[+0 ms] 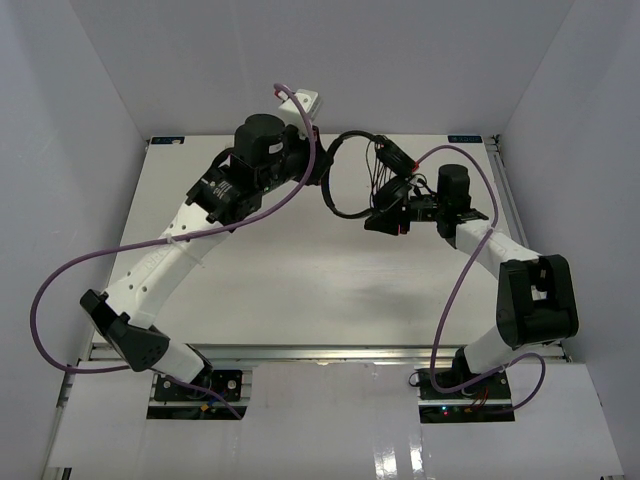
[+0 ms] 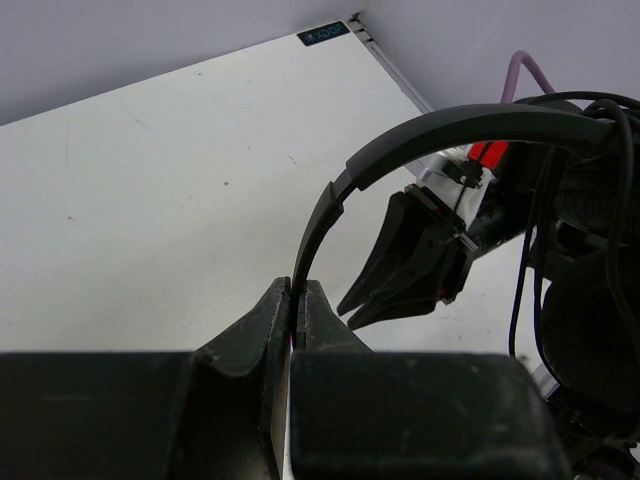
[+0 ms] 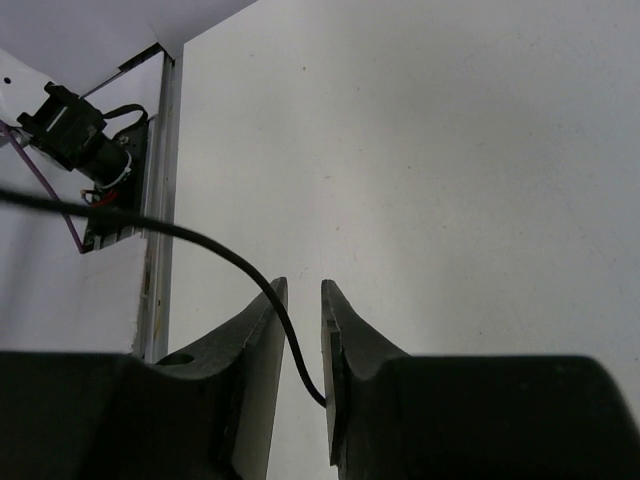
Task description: Wrap the headphones
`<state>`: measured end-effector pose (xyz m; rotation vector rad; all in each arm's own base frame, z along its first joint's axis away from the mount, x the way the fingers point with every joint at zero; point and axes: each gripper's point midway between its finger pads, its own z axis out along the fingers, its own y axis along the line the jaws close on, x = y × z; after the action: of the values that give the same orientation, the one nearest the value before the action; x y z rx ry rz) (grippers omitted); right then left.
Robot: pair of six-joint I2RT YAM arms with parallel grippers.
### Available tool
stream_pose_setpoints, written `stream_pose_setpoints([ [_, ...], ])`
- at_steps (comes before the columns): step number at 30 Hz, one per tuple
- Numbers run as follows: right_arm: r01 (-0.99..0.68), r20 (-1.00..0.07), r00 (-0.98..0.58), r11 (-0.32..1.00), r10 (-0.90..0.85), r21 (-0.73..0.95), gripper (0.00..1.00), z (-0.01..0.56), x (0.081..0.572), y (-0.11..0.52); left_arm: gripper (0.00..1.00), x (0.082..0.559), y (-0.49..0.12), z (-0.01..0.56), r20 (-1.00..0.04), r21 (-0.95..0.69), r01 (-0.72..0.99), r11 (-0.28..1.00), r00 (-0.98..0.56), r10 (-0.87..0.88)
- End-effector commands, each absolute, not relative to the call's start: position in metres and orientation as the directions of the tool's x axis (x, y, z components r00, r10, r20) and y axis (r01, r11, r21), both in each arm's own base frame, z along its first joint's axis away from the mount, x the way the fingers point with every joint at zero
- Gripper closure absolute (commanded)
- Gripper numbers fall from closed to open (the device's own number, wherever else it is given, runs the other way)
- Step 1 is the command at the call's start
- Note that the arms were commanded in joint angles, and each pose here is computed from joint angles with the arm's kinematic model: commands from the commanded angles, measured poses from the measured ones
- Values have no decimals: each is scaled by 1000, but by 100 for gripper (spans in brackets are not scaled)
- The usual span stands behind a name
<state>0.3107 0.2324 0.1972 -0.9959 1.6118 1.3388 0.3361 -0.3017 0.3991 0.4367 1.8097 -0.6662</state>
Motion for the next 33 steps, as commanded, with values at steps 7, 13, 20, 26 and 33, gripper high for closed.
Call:
stream_pose_setpoints([
  [7, -948, -952, -302, 122, -54, 294, 92, 214, 301, 230, 100, 352, -269, 431, -964, -215, 438, 873, -237, -119],
  [13, -961, -976, -172, 242, -131, 137, 92, 215, 297, 228, 100, 375, -255, 401, -945, -262, 317, 912, -274, -176],
  [20, -943, -912, -21, 312, -409, -118, 92, 201, 279, 241, 100, 421, -258, 345, -890, -368, 231, 900, -368, -269],
  [26, -903, -786, 23, 324, -618, -281, 92, 185, 282, 225, 100, 441, -259, 305, -864, -367, 186, 912, -433, -259],
  [33, -811, -537, 127, 225, -834, -540, 92, 185, 297, 208, 100, 444, -265, 233, -826, -252, 219, 942, -557, -92],
])
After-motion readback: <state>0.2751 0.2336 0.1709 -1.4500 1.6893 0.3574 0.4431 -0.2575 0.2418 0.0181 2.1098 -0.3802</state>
